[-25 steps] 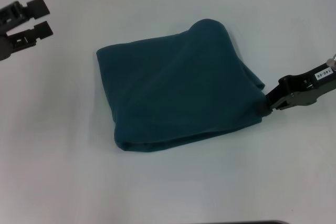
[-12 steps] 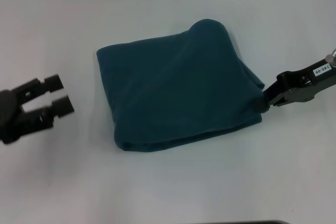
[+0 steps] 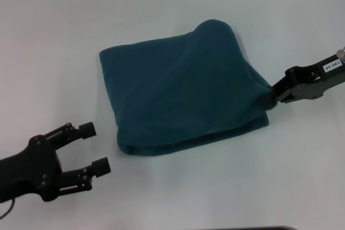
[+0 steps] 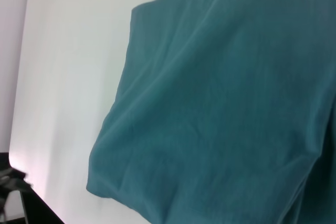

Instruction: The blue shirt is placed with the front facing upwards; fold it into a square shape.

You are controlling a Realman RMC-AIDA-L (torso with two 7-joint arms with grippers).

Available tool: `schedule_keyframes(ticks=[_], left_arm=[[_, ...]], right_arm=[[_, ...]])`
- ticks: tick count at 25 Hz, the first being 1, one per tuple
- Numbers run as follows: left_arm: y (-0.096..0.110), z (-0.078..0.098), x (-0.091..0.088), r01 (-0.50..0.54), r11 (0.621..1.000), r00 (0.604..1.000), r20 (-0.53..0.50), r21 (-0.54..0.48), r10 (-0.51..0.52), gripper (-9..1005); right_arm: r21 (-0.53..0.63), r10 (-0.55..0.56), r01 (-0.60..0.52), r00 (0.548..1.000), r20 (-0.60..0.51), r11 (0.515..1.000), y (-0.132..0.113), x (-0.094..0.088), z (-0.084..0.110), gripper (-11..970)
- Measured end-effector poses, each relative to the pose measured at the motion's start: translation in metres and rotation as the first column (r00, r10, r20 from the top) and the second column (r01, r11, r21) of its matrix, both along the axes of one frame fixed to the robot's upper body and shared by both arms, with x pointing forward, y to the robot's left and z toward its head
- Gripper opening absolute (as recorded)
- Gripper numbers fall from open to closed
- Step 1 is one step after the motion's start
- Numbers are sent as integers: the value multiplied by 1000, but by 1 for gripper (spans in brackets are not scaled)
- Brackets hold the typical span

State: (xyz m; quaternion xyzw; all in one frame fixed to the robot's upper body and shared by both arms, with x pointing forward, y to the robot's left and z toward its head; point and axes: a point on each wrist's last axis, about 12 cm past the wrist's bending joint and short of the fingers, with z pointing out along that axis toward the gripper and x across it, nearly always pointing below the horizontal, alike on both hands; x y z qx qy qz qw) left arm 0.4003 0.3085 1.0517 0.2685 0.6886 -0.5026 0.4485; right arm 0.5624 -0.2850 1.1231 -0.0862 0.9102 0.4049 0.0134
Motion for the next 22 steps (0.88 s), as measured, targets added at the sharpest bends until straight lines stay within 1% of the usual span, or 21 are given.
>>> schedule_keyframes(ticks=[3, 6, 9, 12, 15, 19, 22], left_arm=[[-1, -7, 0, -12, 999, 1000, -2, 43, 12, 922], [-5, -14, 0, -6, 998, 1000, -5, 60, 6, 922], [-10, -16, -2, 44, 997, 999, -17, 62, -43, 922], [-17, -19, -4, 118, 990, 992, -44, 75, -115, 922], [-25, -20, -6, 173, 983, 984, -60, 66, -169, 922], [-36, -24, -2, 180, 983, 982, -71, 41, -177, 922], [-45, -29, 4, 185, 982, 979, -90, 35, -181, 922]], right_arm=[[12, -3, 3, 1000, 6, 1000, 1, 1, 2, 13], [24, -5, 4, 1000, 13, 1000, 1, 2, 4, 13], [28, -5, 4, 1000, 17, 1000, 2, 4, 5, 13], [32, -2, 1, 1000, 21, 999, 3, 5, 7, 13], [33, 3, -3, 1000, 26, 999, 5, 7, 9, 14], [35, 6, -7, 1000, 29, 999, 6, 8, 10, 14], [42, 8, -9, 1000, 30, 999, 7, 8, 11, 14]])
